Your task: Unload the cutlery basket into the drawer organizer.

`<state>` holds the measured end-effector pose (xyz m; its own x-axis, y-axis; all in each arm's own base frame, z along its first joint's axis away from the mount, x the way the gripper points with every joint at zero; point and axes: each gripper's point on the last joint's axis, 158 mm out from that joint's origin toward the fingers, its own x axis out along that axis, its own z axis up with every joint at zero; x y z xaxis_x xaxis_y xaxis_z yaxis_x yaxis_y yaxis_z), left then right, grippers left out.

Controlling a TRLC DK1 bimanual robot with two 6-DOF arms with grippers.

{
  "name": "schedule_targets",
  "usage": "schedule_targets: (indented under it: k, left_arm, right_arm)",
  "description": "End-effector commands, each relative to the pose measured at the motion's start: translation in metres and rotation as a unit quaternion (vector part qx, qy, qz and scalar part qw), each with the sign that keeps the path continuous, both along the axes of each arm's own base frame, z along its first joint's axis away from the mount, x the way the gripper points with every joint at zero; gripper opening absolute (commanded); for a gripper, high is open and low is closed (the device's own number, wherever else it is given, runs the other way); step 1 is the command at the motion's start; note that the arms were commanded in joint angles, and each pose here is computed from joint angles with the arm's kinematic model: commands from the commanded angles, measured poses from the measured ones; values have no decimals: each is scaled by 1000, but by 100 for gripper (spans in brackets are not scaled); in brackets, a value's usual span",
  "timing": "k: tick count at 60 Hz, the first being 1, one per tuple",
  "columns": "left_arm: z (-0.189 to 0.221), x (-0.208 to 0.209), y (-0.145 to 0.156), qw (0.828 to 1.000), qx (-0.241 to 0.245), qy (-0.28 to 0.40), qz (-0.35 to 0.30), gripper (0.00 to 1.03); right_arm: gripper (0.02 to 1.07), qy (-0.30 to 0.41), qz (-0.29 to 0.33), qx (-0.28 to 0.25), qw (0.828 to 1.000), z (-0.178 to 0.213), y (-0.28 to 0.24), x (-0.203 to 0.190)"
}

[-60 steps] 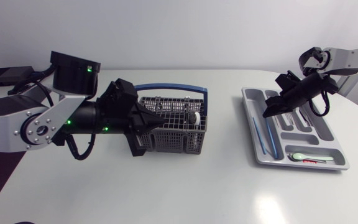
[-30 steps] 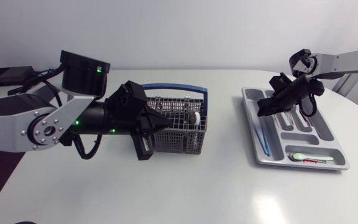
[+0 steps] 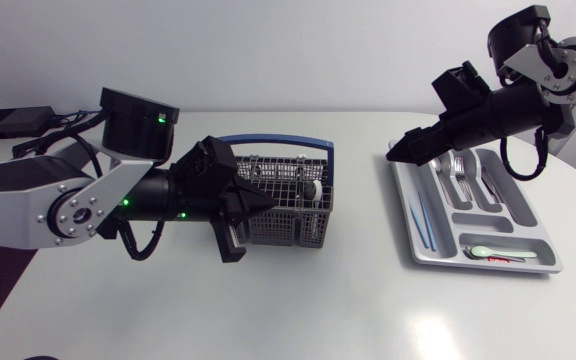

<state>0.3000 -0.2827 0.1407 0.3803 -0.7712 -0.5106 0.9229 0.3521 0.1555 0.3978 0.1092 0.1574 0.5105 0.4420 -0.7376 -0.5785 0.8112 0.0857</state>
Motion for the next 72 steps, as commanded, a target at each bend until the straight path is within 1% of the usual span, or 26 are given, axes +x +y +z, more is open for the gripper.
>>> schedule_targets:
  k: [1,5,9,11,22,35,48,58,61,63,65,68,72]
  left_arm:
    - [-15,-5,4,1000,13,1,-5,5]
    - [-17,-5,6,1000,14,3,-4,5]
    - [-19,-5,8,1000,15,3,-2,5]
    - [-20,-5,9,1000,15,3,0,5]
    - [-23,-3,14,1000,18,6,6,5]
    - [-27,-2,15,1000,18,9,8,5]
    - [-30,-1,20,1000,18,14,16,5]
    - [-30,3,26,999,18,15,25,11]
    - [-30,3,27,999,18,15,27,11]
    - [-30,4,28,999,18,15,28,11]
    - [-30,5,30,999,18,15,31,16]
    - [-29,6,31,999,18,14,33,20]
    - [-27,7,34,999,17,13,37,20]
  right_arm:
    - [85,17,28,9,999,-9,27,-19]
    - [79,21,48,15,999,-11,48,-27]
    - [78,26,63,20,997,-14,67,-34]
    - [76,29,70,22,997,-17,75,-36]
    - [61,42,84,31,995,-25,104,-40]
    - [61,65,90,33,993,-40,123,-39]
    - [61,70,97,29,992,-47,134,-40]
    - [61,72,98,27,992,-48,142,-40]
    - [57,72,98,26,992,-49,143,-38]
    - [56,73,98,25,992,-49,144,-37]
    - [56,73,97,24,992,-50,145,-36]
    - [56,74,98,23,992,-51,146,-35]
    - [55,72,96,19,993,-52,147,-33]
